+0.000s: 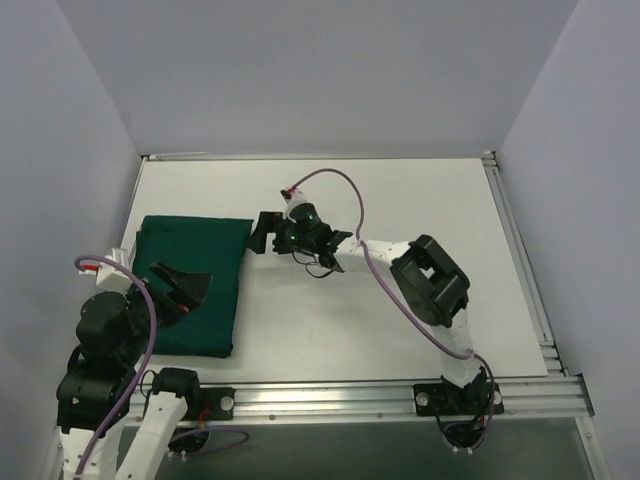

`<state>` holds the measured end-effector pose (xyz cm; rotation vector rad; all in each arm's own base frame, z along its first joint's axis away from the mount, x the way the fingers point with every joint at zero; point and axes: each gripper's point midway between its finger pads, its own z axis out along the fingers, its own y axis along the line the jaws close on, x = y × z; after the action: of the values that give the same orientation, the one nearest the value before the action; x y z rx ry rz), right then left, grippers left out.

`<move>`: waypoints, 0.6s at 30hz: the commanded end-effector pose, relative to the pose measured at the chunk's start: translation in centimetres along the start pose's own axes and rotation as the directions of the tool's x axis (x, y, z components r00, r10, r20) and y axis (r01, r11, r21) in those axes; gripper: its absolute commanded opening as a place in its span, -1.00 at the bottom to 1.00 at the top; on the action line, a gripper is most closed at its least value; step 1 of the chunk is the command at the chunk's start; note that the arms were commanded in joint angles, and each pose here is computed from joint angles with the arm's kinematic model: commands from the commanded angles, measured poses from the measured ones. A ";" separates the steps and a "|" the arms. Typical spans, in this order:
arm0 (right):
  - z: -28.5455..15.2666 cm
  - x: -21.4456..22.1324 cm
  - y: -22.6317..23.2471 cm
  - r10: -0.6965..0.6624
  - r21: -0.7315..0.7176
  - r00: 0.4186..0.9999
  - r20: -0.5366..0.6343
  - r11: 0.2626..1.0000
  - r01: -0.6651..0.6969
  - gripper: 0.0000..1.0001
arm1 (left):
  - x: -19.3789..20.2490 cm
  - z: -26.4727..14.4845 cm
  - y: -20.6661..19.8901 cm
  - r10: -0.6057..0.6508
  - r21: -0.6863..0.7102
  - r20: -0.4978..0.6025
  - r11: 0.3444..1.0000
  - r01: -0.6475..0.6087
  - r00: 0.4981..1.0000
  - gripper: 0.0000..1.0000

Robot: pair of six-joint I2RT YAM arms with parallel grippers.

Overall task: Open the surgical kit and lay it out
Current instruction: Open the surgical kit at the center of the board.

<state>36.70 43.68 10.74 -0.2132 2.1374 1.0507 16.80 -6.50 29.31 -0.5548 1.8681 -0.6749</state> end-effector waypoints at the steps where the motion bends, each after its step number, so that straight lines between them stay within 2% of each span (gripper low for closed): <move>1: 2.7 -2.6 3.1 -0.045 -0.090 0.994 0.097 0.994 0.054 0.94 | 0.1 -0.8 1.3 0.034 -0.053 0.012 0.998 -0.034 0.999 0.95; 10: 7.6 -2.9 4.5 -0.054 -0.146 0.991 0.124 0.987 0.072 0.80 | 1.5 0.4 1.1 0.000 -0.012 -0.035 1.000 -0.001 0.999 1.00; 16: 10.1 -2.1 4.3 -0.020 -0.165 0.995 0.095 0.986 0.036 0.44 | 1.7 1.0 1.1 -0.005 -0.010 -0.046 1.000 0.004 0.999 1.00; 18: 10.5 -2.8 4.5 -0.001 -0.178 0.994 0.106 0.984 0.020 0.37 | 1.7 1.1 1.1 -0.004 -0.011 -0.049 1.000 0.003 0.999 1.00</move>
<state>41.66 52.67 9.02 -0.2610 2.0147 1.1606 16.45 -6.70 26.08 -0.5712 1.9517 -0.6617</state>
